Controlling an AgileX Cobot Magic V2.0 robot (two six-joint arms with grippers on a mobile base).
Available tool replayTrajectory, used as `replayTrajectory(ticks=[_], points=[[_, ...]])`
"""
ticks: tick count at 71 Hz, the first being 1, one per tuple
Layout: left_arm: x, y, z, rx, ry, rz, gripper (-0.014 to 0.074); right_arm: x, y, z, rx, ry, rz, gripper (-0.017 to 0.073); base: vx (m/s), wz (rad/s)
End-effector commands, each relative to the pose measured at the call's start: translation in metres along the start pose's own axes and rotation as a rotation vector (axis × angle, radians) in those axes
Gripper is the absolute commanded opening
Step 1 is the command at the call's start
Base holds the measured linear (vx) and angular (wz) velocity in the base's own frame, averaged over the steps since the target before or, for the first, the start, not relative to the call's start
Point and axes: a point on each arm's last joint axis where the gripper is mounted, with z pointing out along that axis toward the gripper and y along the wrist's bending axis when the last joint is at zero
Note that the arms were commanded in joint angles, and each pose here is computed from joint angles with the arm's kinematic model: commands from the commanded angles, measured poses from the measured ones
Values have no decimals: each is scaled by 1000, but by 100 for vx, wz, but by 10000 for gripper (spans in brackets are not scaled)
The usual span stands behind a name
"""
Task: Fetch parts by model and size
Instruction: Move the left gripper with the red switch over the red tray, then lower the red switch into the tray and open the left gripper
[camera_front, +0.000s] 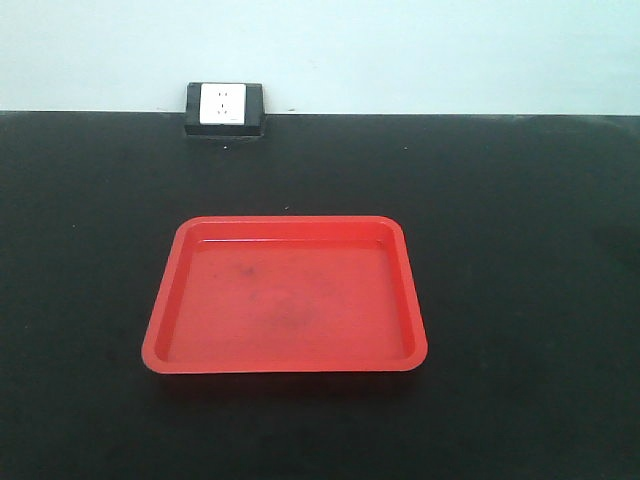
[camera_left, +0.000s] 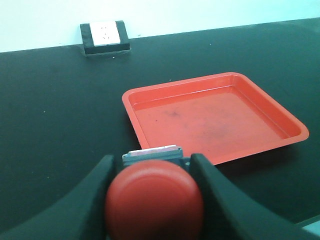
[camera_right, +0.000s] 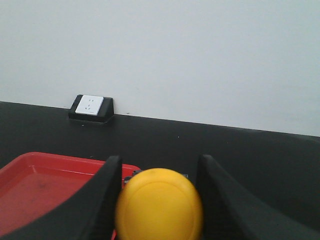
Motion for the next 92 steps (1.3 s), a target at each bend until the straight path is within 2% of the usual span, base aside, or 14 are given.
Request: replayTrajectory(ticks=[1,19,32,40,44,52,59,71,81,92], points=[[-14,-2,-1,14,-80,-10,-6,-15,0,1,3,-89,-13,-5,0,0],[-14,-2,-1,15,-80,-11,-6,-15,0,1,3,-89,-13,-5,0,0],[-17,-5,1,52,-77,-60,-5,-15,0,1,3,-89,-13,-5,0,0],[-32,-7,7,53,-51,-126,-3,-15,0,1,3,-89,-13,-5,0,0],[-42,-8,15,51,-26,-132,-3,-15,0,1,3,-89,-13,-5,0,0],[-64,-11,35,42,36,-128,1,-15,0,1,3,-89,-13,-5,0,0],[-83,-13,63,36,106,-102,2,-15,0,1,3,-89,-13,-5,0,0],[-113,-23,117,86,212,-76,4,-15,0,1,3,-89,-13,-5,0,0],[-122,-30,166,127,316,-21,4,-15,0,1,3,-89,-13,-5,0,0],[-118,-32,221,124,424,9,4,-15,0,1,3,-89,-13,-5,0,0]])
